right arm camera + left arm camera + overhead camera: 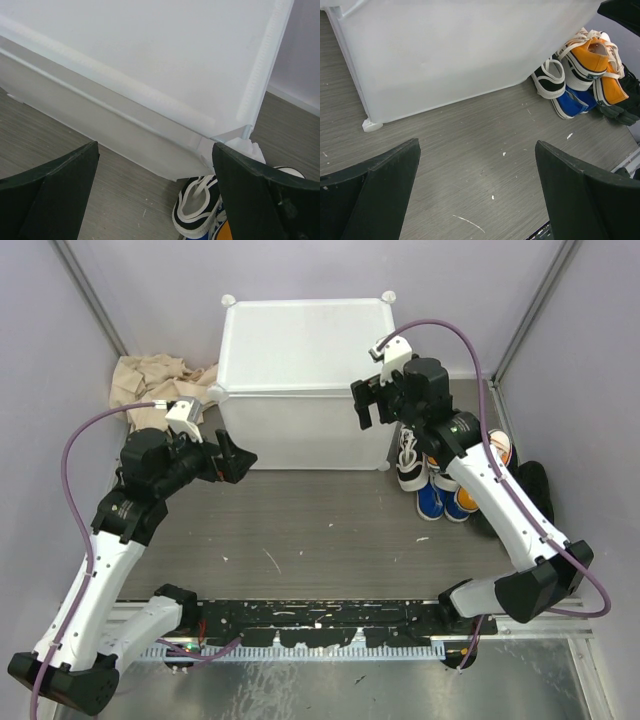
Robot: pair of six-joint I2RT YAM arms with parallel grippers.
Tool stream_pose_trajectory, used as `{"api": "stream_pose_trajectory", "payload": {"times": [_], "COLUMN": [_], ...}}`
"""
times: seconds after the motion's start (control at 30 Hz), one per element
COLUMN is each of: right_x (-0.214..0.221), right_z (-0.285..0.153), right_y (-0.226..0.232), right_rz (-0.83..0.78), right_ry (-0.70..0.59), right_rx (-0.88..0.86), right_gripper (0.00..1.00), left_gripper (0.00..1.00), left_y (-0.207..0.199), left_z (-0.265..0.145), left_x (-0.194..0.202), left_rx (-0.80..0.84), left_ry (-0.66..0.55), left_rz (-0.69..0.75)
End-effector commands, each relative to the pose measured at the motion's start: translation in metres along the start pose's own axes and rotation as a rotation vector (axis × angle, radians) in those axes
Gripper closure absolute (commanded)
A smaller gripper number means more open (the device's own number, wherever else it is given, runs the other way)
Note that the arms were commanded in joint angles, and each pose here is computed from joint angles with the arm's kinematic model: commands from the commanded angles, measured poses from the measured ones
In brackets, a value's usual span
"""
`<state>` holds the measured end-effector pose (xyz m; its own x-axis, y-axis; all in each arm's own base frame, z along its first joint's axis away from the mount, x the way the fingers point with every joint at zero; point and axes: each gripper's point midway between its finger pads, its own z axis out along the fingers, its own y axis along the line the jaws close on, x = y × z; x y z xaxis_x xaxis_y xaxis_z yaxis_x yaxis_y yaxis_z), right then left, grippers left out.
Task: Place and organize the shoes in the shoe cabinet
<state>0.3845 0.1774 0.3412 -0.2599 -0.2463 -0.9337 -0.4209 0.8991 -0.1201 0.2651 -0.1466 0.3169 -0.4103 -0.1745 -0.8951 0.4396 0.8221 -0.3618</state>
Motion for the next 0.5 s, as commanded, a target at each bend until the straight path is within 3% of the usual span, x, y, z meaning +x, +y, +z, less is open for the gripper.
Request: {"api": "stream_pose_trajectory", "payload": {"times": [0.0, 0.47], "right_x": [-0.021, -0.002], "right_z": [-0.004, 0.007], "right_y": [-0.007, -0.001], "right_rz": [-0.04, -0.053], "right_ry": [-0.091, -0.023], "right_rx": [-0.002, -0.065], "right_gripper": [0.0, 0.0], "left_gripper": [0.02, 0.02], "left_y": [-0.005, -0.003], "left_z": [-0.003, -0.002], "left_x": [-0.013, -0.01], "left_rx": [0.017, 0.012], "left_ry": [-0.055, -0.047], "left_rz": [0.033, 0.031]}}
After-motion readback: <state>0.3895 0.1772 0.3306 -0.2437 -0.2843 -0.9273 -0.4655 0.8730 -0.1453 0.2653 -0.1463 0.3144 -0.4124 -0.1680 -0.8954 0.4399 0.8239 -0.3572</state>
